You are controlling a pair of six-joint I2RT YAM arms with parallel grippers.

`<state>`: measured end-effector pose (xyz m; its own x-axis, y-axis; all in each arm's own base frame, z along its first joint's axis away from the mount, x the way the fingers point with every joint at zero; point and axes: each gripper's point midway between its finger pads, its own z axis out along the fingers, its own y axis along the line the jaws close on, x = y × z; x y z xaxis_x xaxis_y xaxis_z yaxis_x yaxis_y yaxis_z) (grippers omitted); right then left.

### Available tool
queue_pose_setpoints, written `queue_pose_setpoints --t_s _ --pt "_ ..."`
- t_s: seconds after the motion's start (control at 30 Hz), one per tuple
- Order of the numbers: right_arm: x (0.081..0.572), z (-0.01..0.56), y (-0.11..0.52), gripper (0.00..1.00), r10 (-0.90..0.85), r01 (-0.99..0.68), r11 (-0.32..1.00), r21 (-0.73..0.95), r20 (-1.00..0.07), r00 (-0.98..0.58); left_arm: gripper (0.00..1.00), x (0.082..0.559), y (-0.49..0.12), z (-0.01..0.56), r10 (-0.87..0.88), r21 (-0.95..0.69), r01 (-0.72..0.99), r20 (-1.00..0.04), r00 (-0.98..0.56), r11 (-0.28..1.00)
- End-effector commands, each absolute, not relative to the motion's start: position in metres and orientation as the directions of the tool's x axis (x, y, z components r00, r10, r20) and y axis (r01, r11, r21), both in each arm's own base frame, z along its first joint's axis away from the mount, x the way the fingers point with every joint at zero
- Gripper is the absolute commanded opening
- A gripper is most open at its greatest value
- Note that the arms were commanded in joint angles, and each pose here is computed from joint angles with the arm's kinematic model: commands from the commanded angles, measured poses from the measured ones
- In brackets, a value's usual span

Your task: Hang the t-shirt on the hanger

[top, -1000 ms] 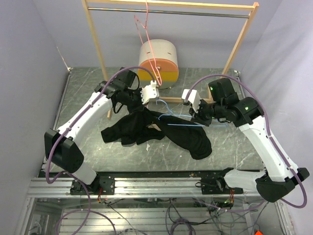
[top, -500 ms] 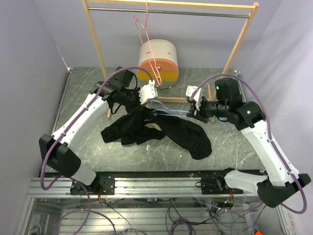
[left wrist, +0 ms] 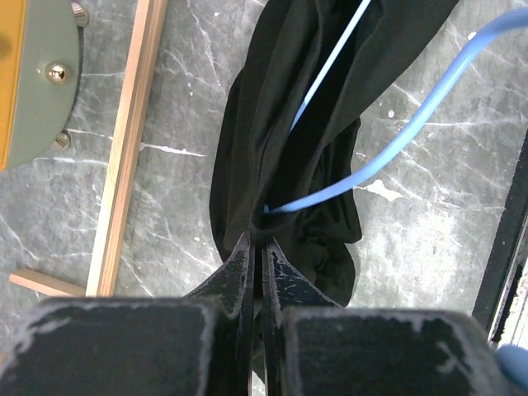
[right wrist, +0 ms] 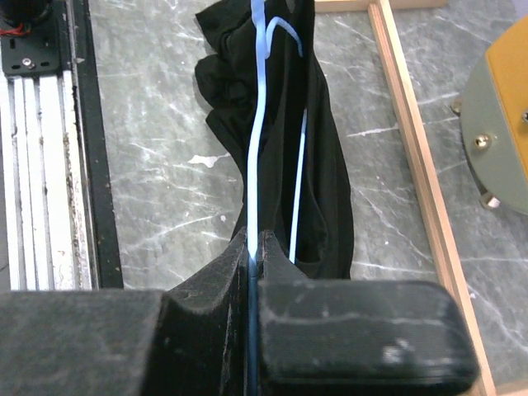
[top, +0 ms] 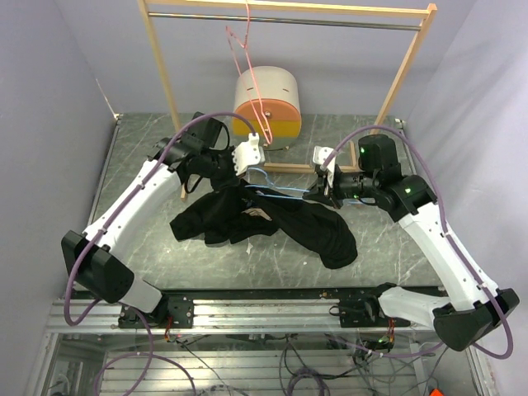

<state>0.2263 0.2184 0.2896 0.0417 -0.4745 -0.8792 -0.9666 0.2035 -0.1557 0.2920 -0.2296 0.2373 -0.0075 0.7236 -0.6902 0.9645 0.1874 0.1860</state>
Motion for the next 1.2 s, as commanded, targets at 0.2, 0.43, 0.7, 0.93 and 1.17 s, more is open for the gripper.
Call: queue_pose_setpoints --t_s 0.2,0.43,0.7,0.93,1.17 --pt "0.232 0.294 0.244 0.0 -0.341 -0.98 0.14 -0.139 -0.936 0.084 0.07 0.278 -0.244 0.267 0.63 0.174 0.967 -0.776 0.018 0.186" --pt "0.234 0.28 0.247 0.0 -0.299 -0.988 0.122 -0.095 -0.953 0.055 0.07 0.261 -0.248 0.276 0.572 0.163 0.974 -0.819 0.046 0.155" --pt "0.236 0.274 0.248 0.0 -0.254 -0.992 0.111 -0.058 -0.967 0.028 0.07 0.238 -0.25 0.271 0.527 0.136 0.986 -0.847 0.066 0.095" --pt "0.234 0.278 0.248 0.0 -0.215 -0.995 0.087 -0.04 -0.976 0.021 0.08 0.244 -0.249 0.258 0.534 0.148 0.981 -0.844 0.058 0.128" --pt "0.231 0.284 0.251 0.0 -0.189 -0.998 0.06 -0.03 -0.982 0.018 0.08 0.255 -0.254 0.253 0.516 0.153 0.975 -0.855 0.049 0.161"
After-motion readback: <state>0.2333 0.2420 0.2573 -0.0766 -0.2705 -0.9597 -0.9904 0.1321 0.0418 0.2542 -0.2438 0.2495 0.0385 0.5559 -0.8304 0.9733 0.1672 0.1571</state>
